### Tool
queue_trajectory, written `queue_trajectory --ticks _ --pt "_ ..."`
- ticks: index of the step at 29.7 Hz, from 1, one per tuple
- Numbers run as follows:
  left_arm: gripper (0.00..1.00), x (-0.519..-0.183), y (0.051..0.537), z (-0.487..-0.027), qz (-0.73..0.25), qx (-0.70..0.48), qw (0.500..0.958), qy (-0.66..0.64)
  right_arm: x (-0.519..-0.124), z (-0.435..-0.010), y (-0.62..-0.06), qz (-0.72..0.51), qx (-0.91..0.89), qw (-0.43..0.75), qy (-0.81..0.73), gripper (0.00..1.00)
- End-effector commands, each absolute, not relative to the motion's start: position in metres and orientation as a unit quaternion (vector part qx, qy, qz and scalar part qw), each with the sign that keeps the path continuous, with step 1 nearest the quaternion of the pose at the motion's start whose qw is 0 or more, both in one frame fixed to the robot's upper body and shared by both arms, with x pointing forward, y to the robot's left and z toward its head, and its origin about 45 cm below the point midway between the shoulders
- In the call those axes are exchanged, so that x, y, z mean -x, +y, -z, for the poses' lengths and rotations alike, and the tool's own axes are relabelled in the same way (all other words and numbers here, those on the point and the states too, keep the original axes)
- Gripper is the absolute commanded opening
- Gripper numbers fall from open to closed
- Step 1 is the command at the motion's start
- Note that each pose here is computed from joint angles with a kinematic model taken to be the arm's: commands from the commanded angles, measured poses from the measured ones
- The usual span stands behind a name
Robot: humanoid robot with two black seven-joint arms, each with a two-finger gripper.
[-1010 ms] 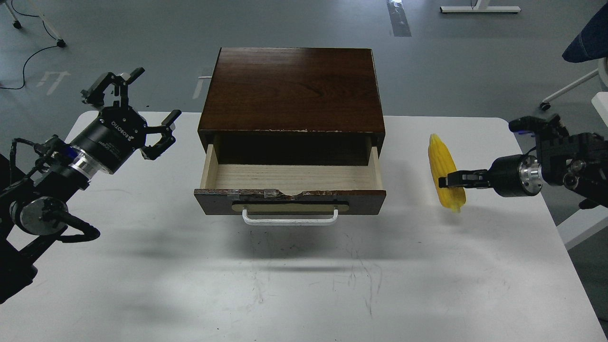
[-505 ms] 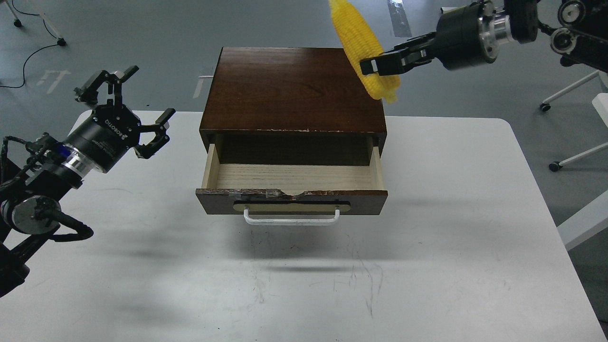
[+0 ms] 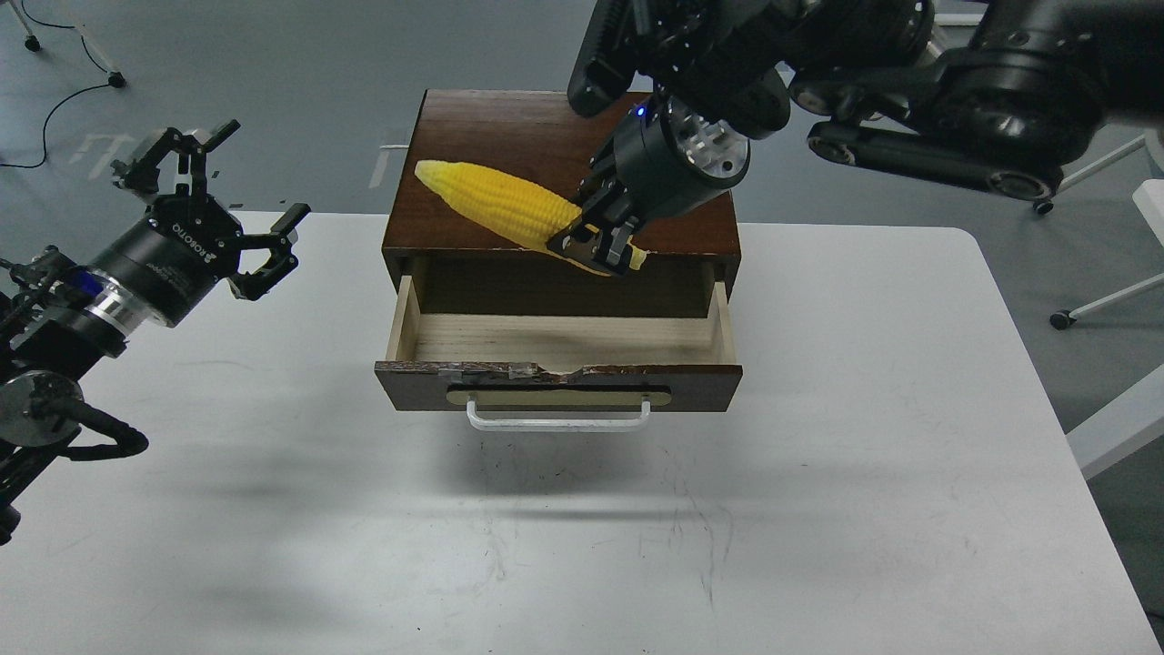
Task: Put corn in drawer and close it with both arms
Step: 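Lift the corn with the right gripper over the cabinet top, then lower the corn into the open drawer and open the right gripper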
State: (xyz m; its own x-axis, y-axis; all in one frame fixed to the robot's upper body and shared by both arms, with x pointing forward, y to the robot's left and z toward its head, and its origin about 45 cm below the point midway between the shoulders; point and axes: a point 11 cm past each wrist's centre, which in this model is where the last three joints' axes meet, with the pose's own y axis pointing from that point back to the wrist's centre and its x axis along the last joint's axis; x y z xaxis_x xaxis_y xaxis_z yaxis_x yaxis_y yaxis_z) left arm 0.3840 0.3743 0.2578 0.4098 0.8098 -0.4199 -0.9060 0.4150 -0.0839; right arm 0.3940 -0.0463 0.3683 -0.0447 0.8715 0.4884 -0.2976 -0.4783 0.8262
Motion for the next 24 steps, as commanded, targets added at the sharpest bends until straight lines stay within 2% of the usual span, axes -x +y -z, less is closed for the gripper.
queue_trajectory --ticks 1,3,8,10,12,15,17,24 --pt "1.0 -0.384 0.377 -0.259 -0.521 0.149 0.825 0.158 -0.392 -0.357 -0.045 -0.674 -0.518 0.439 0.289 0.32" --pt "1.0 -0.384 0.377 -0.259 -0.521 0.148 0.826 0.158 -0.39 -0.351 -0.042 -0.672 -0.514 0.44 0.3 0.33" --pt "1.0 -0.383 0.377 -0.258 -0.521 0.147 0.826 0.158 -0.385 -0.341 -0.036 -0.669 -0.515 0.435 0.312 0.46" --pt "1.0 -0.383 0.377 -0.258 -0.521 0.147 0.826 0.158 -0.384 -0.337 -0.036 -0.666 -0.519 0.434 0.313 0.6" --pt "1.0 -0.383 0.377 -0.258 -0.521 0.147 0.826 0.158 -0.384 -0.337 -0.036 -0.665 -0.521 0.435 0.313 0.66" --pt "1.0 -0.383 0.377 -0.257 -0.521 0.145 0.826 0.158 -0.384 -0.337 -0.038 -0.66 -0.524 0.438 0.311 0.87" --pt "1.0 -0.383 0.377 -0.257 -0.521 0.145 0.826 0.159 -0.384 -0.337 -0.039 -0.659 -0.527 0.437 0.31 0.93" --pt "1.0 -0.384 0.377 -0.26 -0.522 0.153 0.825 0.156 -0.384 -0.349 -0.033 -0.651 -0.562 0.426 0.28 0.96"
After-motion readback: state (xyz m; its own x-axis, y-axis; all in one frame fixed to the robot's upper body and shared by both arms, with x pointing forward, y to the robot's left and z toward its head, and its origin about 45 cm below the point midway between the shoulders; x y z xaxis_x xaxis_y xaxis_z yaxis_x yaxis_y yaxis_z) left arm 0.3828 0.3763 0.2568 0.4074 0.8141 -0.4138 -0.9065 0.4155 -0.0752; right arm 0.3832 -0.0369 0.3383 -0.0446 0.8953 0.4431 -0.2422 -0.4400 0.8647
